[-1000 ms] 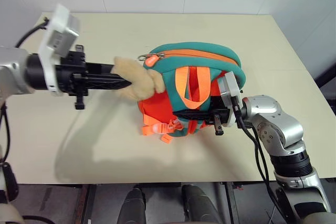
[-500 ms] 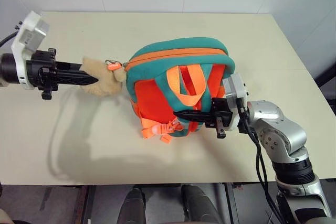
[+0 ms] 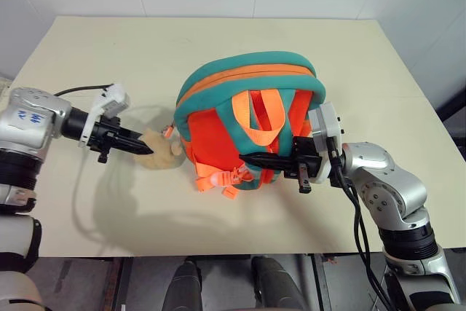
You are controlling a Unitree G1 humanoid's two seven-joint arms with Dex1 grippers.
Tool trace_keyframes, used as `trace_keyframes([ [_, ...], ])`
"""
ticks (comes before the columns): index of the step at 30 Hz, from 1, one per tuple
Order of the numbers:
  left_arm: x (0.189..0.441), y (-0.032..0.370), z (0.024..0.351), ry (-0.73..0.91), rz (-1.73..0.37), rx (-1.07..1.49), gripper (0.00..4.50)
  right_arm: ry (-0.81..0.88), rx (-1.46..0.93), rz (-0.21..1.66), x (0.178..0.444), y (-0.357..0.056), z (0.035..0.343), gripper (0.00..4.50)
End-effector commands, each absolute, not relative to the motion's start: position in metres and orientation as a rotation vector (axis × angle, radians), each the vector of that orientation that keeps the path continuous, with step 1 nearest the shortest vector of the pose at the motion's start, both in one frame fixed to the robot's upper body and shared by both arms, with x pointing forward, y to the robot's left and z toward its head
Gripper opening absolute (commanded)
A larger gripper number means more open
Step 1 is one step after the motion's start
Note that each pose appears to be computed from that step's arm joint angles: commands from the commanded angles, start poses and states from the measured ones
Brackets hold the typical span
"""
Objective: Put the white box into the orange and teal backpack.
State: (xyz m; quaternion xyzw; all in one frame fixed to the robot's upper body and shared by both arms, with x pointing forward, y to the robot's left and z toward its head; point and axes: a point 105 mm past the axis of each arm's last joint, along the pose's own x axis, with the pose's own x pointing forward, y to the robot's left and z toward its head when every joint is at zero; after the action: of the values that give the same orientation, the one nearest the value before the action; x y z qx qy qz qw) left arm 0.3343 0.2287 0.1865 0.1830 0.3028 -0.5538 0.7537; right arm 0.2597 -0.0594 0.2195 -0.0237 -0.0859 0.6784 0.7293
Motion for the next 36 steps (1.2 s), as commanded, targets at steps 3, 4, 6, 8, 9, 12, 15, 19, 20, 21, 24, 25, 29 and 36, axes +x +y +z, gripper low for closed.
trace_keyframes([
  [3,0.339,0.235,0.174,0.757,-1.200,0.465,0.53,-0.241,-0.058,1.502,0.254,-0.059,0.229,0.00],
  [4,0.342,0.235,0.172,0.761,-1.192,0.471,0.53,-0.240,-0.058,1.502,0.254,-0.059,0.229,0.00],
  [6,0.346,0.233,0.170,0.755,-1.181,0.477,0.53,-0.240,-0.058,1.501,0.253,-0.059,0.229,0.00],
  [8,0.349,0.230,0.172,0.724,-1.182,0.465,0.53,-0.239,-0.060,1.498,0.252,-0.058,0.229,0.00],
  [9,0.351,0.226,0.177,0.684,-1.189,0.441,0.53,-0.238,-0.062,1.494,0.252,-0.058,0.228,0.00],
  [12,0.351,0.209,0.205,0.515,-1.254,0.301,0.53,-0.235,-0.075,1.479,0.253,-0.060,0.229,0.00],
  [15,0.347,0.200,0.240,0.282,-1.288,0.186,0.52,-0.212,-0.105,1.473,0.254,-0.064,0.227,0.00],
  [19,0.337,0.209,0.246,0.185,-1.257,0.223,1.23,-0.180,-0.129,1.456,0.255,-0.072,0.229,0.33],
  [20,0.336,0.213,0.243,0.213,-1.231,0.232,1.45,-0.174,-0.133,1.453,0.255,-0.074,0.230,0.67],
  [21,0.335,0.215,0.241,0.229,-1.215,0.236,1.82,-0.171,-0.135,1.452,0.255,-0.075,0.230,0.94],
  [24,0.330,0.222,0.241,0.230,-1.197,0.212,2.87,-0.153,-0.161,1.443,0.256,-0.081,0.232,1.97],
  [25,0.328,0.226,0.241,0.225,-1.178,0.210,3.21,-0.146,-0.176,1.434,0.257,-0.084,0.233,2.34],
  [29,0.324,0.240,0.242,0.216,-1.117,0.214,4.49,-0.116,-0.221,1.389,0.260,-0.098,0.236,3.70],
  [36,0.319,0.259,0.257,0.082,-1.020,0.213,4.50,-0.027,-0.300,1.200,0.270,-0.151,0.231,4.48],
])
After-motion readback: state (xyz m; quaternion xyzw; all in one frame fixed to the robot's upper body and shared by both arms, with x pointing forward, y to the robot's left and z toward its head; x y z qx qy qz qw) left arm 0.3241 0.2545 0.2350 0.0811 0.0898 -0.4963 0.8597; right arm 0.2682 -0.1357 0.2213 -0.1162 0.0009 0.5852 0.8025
